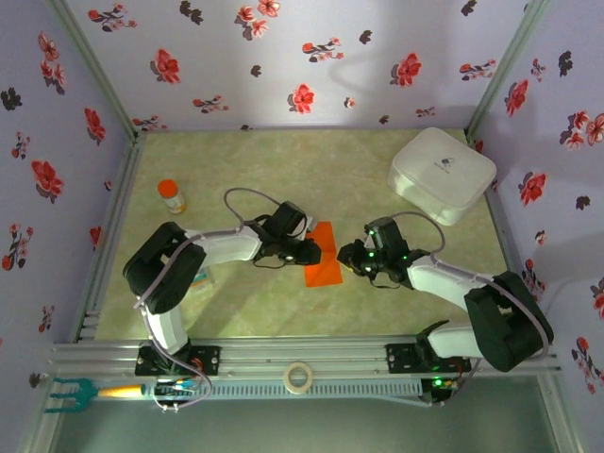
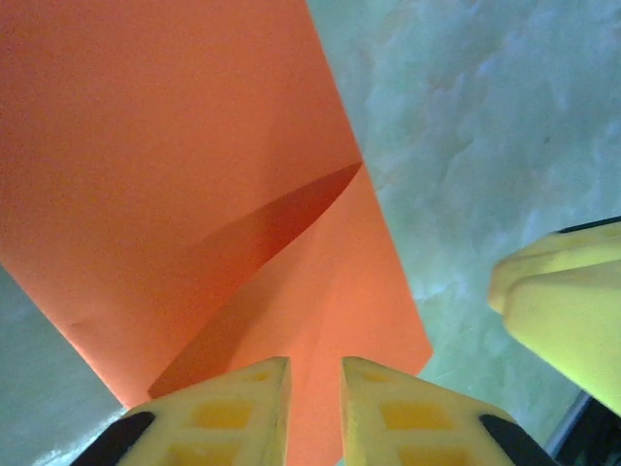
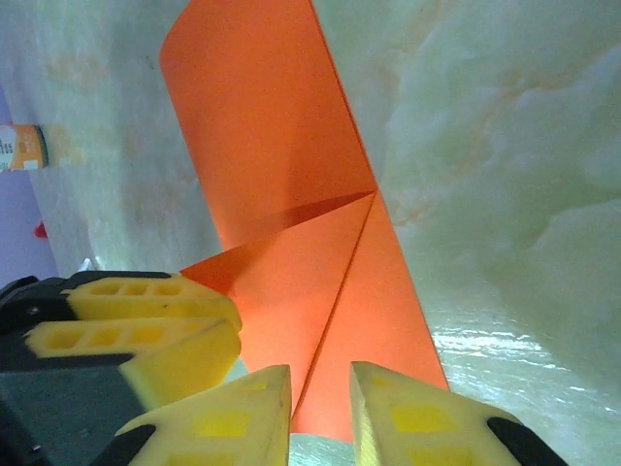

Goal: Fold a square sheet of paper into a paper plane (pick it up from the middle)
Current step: Turn over the paper at the center of the table.

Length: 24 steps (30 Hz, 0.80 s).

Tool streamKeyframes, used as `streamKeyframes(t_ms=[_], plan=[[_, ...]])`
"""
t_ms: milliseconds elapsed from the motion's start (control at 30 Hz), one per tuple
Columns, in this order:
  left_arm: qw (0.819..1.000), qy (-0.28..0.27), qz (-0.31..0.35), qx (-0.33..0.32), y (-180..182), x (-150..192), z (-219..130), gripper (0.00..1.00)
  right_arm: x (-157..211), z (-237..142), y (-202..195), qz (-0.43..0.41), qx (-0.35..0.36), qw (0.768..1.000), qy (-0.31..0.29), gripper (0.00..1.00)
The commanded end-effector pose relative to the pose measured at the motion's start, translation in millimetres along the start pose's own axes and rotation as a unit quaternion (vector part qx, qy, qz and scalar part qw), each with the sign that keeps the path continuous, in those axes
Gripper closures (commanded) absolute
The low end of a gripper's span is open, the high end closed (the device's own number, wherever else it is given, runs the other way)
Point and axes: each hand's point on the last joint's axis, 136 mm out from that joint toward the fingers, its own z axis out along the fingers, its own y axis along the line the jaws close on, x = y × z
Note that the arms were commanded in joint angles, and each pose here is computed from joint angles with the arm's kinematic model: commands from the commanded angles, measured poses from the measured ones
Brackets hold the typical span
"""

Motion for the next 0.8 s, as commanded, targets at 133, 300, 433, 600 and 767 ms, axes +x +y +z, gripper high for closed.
streamKeyframes(t_ms=[133, 300, 433, 600, 767], plan=[[0.999, 0.034, -0.012, -0.014, 20.7, 17.2, 18.1, 0.85, 5.2, -0.4, -8.3, 0.01, 0.015, 1.0, 0.002, 0.72], [0.998, 0.049, -0.028, -0.026, 35.8, 31.3, 27.6, 0.89, 10.4, -0.5, -14.5, 0.016, 0.028, 0.999, 0.013, 0.71], [0.998, 0.045, -0.044, -0.024, 39.9, 38.0, 26.8, 0.91, 14.5, -2.4, -21.2, 0.019, 0.042, 0.999, 0.015, 0.69], [0.997, 0.03, -0.068, -0.016, 40.4, 40.9, 22.0, 0.92, 18.0, -3.0, -17.4, 0.022, 0.042, 0.999, 0.021, 0.66], [0.997, 0.031, -0.074, -0.016, 42.0, 46.1, 21.5, 0.93, 25.0, 0.9, -16.7, 0.02, 0.051, 0.998, 0.026, 0.64]])
